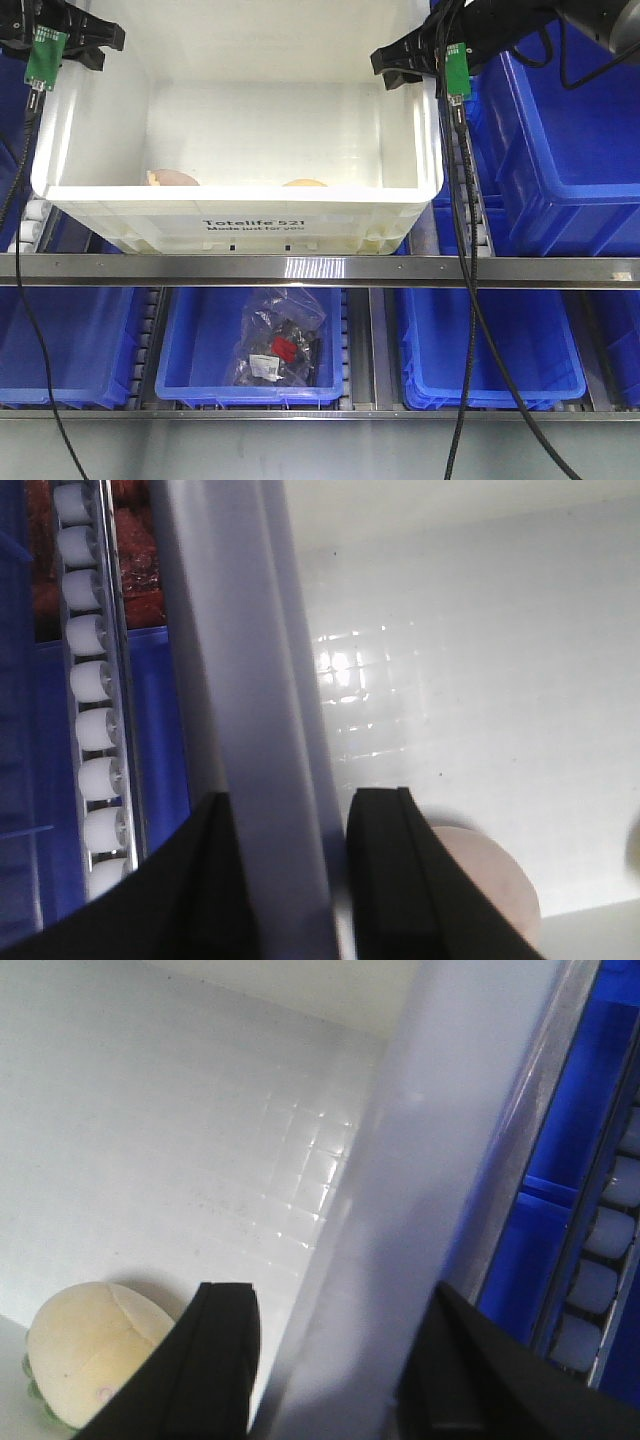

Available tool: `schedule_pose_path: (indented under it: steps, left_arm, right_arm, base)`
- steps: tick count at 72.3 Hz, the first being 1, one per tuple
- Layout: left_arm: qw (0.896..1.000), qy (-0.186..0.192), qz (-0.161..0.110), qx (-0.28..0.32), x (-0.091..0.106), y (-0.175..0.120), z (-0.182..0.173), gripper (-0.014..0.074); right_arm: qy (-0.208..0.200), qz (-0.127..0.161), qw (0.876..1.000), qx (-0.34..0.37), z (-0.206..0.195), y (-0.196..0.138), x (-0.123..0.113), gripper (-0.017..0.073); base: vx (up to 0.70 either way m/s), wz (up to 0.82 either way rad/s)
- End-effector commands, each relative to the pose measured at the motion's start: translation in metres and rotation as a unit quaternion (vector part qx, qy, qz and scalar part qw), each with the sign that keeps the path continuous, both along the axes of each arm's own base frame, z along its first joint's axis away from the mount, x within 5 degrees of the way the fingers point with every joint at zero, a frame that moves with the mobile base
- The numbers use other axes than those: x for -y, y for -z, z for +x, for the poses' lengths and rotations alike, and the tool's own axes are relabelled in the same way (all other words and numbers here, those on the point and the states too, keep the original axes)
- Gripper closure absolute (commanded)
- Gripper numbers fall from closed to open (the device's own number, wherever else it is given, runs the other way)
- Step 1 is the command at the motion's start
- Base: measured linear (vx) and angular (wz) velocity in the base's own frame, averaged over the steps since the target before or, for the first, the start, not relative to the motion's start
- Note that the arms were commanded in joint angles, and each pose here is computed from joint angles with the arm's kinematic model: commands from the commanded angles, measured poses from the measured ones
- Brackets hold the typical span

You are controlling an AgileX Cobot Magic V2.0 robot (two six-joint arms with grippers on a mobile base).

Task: Place moving items into box and shelve
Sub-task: 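Push the tote with both grippers forward onto the shelf's roller track, then slide the tote farther along the rollers with both grippers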

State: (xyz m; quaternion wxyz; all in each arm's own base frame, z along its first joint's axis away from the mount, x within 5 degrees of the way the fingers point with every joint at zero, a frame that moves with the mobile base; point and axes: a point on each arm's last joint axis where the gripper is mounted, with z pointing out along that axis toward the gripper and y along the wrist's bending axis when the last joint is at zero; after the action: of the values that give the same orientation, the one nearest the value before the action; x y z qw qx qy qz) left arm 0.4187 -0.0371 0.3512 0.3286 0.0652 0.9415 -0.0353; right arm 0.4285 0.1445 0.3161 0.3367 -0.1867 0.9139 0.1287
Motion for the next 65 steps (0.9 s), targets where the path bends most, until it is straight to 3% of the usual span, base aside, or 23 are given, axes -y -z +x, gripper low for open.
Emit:
schedule_pose_path:
  steps: [1,21,32,40,56,65]
  left_arm:
    - [0.992,0.03,-0.096,0.081,0.0317,-0.039,-0.008,0.0594]
    - [0.993,0.028,-0.076,0.085,0.0288,-0.0382,-0.0069,0.0587]
    - [0.993,0.028,-0.076,0.087,0.0288,-0.0384,-0.0067,0.0544]
    - [0.993,0.03,-0.074,0.088,0.0287,-0.0385,-0.0066,0.0471]
    - [0.993,0.03,-0.074,0.089,0.0287,-0.0386,-0.0065,0.0272]
    - [0.993,0.026,-0.073,0.089,0.0282,-0.0386,-0.0063,0.0191]
  right_arm:
    - [-0.033,0.13,0.989,0.066,-0.0201,-0.0558,-0.0311,0.0564]
    - [-0.031,0.135,0.988,0.069,-0.0197,-0.0566,-0.0313,0.0557]
    - [-0.036,0.13,0.988,0.073,-0.0196,-0.0565,-0.0312,0.0491]
    - [-0.046,0.12,0.988,0.08,-0.0196,-0.0565,-0.0312,0.0392]
    - [-0.046,0.118,0.989,0.082,-0.0193,-0.0566,-0.031,0.0076]
    - [-0.042,0.119,0.988,0.09,-0.0182,-0.0576,-0.0306,-0.0047]
  base:
    - [0.0,0.0]
    - [0.0,0.0]
    - [0.0,0.0]
    - [0.0,0.0]
    - [0.0,0.0]
    - [0.0,0.0]
